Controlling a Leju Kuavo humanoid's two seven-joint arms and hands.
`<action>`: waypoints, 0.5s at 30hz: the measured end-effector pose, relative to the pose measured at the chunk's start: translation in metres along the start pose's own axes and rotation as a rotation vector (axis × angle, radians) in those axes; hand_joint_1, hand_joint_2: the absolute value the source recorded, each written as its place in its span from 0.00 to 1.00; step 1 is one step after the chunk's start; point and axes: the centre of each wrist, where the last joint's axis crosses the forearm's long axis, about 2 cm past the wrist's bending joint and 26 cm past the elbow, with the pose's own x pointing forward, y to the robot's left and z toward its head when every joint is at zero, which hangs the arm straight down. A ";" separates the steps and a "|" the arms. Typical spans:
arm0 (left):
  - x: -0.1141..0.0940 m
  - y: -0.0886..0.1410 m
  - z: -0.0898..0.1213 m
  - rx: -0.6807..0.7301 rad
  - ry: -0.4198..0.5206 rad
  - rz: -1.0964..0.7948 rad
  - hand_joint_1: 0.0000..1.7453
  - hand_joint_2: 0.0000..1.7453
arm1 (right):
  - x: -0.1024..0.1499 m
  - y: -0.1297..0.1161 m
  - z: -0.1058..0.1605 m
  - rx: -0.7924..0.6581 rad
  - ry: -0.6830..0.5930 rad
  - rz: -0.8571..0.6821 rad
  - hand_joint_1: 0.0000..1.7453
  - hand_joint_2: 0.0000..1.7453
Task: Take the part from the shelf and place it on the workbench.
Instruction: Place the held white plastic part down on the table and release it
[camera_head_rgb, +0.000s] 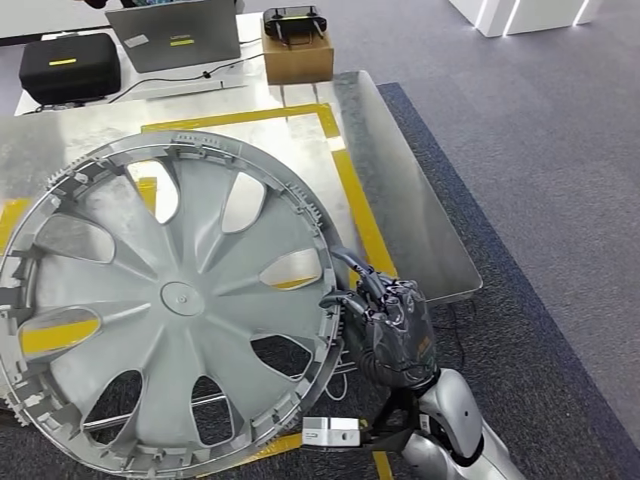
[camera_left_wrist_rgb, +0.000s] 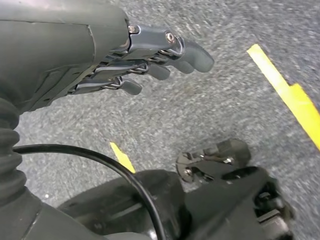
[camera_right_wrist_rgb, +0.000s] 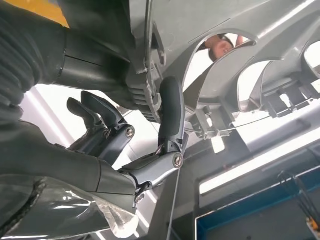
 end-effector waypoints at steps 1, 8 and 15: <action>0.000 0.000 0.000 0.000 0.001 0.001 0.00 1.00 | -0.001 0.000 0.000 0.003 0.000 0.000 1.00 1.00; -0.001 0.000 0.001 0.001 0.004 0.017 0.00 1.00 | -0.004 0.005 0.002 0.034 0.013 -0.007 1.00 1.00; 0.000 -0.001 0.000 0.002 0.005 0.022 0.00 1.00 | -0.008 0.008 0.001 0.051 0.023 -0.009 1.00 1.00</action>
